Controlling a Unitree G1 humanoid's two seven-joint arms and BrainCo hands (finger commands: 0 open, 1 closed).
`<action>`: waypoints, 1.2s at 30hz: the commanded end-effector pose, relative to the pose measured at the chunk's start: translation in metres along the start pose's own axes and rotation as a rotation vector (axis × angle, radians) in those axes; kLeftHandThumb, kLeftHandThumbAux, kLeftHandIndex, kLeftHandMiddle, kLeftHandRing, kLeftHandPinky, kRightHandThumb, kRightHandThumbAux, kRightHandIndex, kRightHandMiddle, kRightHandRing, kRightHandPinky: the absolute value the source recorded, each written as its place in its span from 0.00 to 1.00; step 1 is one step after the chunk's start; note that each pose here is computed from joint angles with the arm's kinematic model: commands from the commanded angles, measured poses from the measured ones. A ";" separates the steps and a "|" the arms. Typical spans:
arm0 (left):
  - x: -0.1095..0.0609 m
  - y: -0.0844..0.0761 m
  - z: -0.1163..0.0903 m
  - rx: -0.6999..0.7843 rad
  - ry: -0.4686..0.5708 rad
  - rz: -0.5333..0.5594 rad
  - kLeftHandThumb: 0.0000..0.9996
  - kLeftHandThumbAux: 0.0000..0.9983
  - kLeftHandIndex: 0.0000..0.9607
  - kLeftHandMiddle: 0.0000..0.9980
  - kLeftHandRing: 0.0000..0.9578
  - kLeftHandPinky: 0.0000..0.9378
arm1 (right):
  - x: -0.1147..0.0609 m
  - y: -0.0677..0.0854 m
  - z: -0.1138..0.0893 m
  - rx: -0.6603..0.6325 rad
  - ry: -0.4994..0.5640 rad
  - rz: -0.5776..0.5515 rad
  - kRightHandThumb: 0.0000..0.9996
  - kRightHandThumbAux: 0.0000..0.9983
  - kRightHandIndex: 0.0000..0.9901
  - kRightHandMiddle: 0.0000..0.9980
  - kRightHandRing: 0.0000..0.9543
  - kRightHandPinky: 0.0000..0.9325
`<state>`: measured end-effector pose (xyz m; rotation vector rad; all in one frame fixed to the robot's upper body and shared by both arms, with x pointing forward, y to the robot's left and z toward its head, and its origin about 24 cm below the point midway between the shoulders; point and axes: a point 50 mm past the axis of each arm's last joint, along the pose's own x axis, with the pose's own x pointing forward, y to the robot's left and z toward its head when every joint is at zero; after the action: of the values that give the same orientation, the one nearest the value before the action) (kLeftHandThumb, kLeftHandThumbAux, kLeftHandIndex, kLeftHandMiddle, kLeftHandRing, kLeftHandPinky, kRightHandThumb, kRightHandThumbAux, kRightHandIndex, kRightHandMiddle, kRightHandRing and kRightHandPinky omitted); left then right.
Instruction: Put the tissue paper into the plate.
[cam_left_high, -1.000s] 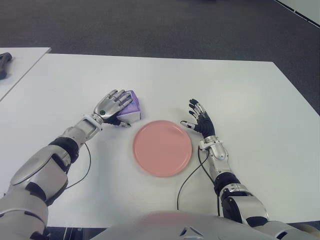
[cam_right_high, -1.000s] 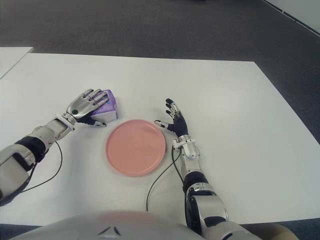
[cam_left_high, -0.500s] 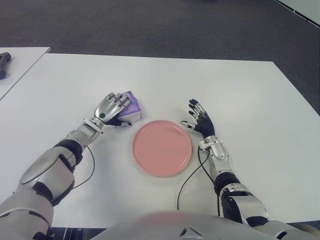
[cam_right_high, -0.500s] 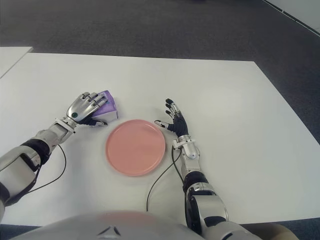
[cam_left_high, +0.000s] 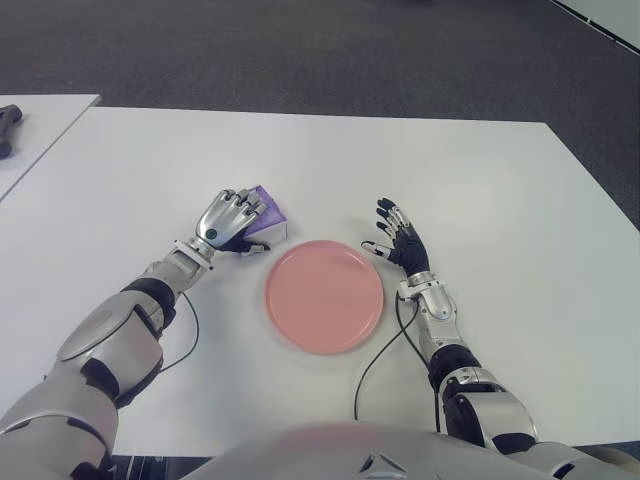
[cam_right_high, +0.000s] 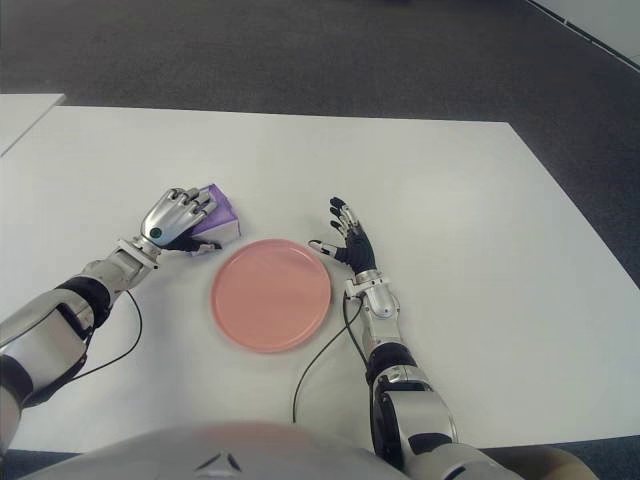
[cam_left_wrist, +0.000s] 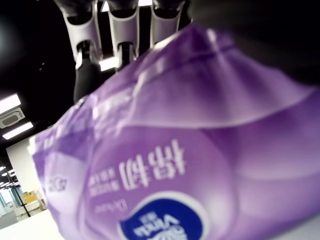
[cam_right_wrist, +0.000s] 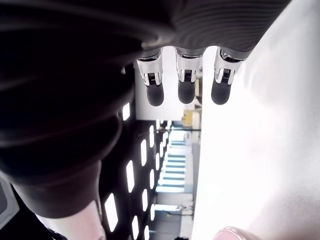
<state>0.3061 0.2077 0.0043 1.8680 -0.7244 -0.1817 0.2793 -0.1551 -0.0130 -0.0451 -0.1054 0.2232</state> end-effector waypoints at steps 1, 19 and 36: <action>-0.017 -0.014 0.024 -0.058 -0.088 -0.096 0.86 0.67 0.42 0.55 0.87 0.89 | -0.032 -0.001 -0.029 0.017 0.137 -0.016 0.00 0.86 0.04 0.00 0.00 0.03; -0.011 -0.009 0.022 -0.071 -0.078 -0.048 0.86 0.66 0.42 0.56 0.88 0.90 | -0.028 0.000 -0.033 0.045 0.187 -0.040 0.00 0.85 0.03 0.00 0.00 0.03; 0.016 0.016 -0.007 -0.077 -0.026 0.095 0.86 0.66 0.42 0.56 0.89 0.93 | -0.026 0.002 -0.027 0.029 0.132 -0.021 0.00 0.86 0.04 0.00 0.00 0.04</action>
<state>0.3124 0.1976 0.0179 1.7629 -0.8153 -0.1615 0.2820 -0.1554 -0.0119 -0.0442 -0.1056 0.2110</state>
